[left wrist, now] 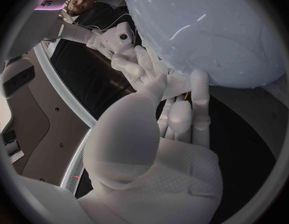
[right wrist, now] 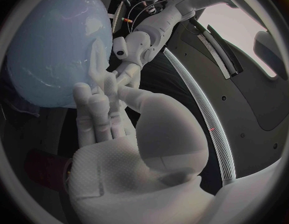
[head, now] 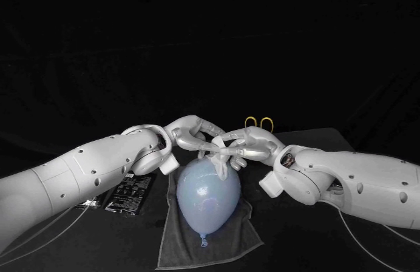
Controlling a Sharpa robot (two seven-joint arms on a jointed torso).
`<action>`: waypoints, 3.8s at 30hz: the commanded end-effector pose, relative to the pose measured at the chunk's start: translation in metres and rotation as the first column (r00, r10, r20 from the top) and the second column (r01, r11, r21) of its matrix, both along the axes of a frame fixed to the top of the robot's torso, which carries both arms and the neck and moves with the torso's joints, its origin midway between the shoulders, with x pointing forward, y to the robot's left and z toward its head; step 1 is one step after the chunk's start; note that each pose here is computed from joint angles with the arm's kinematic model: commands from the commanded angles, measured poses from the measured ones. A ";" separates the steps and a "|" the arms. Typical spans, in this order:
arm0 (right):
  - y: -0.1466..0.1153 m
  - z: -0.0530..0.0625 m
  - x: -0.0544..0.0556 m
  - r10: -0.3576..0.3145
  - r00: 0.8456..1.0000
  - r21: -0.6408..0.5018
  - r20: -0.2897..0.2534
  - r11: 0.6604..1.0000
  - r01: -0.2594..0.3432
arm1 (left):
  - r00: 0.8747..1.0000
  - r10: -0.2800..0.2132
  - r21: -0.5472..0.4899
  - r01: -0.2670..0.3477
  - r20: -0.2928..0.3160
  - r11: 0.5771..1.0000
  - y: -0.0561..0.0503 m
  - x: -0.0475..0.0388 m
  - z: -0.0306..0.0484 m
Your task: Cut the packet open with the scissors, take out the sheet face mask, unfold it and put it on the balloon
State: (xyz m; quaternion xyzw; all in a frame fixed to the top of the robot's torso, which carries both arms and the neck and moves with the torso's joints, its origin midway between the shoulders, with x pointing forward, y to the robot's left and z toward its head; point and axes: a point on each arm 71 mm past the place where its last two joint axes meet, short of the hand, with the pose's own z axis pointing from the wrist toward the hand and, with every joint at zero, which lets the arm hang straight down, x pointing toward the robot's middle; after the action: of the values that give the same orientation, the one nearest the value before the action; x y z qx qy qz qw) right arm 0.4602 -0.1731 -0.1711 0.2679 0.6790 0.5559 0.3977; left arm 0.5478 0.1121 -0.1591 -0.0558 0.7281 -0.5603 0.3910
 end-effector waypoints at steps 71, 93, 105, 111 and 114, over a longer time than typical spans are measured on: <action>-0.034 -0.001 0.017 -0.044 0.997 -0.134 0.066 0.990 0.053 | 0.818 -0.305 -0.398 0.103 -0.488 0.912 0.037 -0.0122 0.0007; -0.049 -0.005 0.017 -0.119 0.992 -0.136 0.051 0.983 0.125 | 0.851 -0.227 -0.452 -0.014 -0.474 0.892 0.042 -0.0047 0.0043; -0.033 -0.002 0.003 -0.072 0.997 -0.075 0.043 0.994 0.075 | 0.849 -0.210 -0.439 -0.028 -0.484 0.898 0.041 -0.0050 0.0033; -0.025 -0.003 -0.008 -0.046 0.993 -0.120 0.108 0.991 0.059 | 0.848 -0.202 -0.429 -0.033 -0.490 0.903 0.042 -0.0050 0.0024; -0.020 -0.004 -0.012 -0.043 0.987 -0.146 0.152 0.987 0.065 | 0.848 -0.200 -0.426 -0.034 -0.491 0.904 0.042 -0.0050 0.0020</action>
State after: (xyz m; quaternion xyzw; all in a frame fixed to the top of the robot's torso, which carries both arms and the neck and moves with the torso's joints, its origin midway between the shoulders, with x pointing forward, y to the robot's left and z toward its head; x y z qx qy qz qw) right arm 0.4507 -0.1961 -0.1782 0.2500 0.6901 0.5163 0.4412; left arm 0.5426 0.1548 -0.1584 -0.2525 0.6743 -0.6814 0.1311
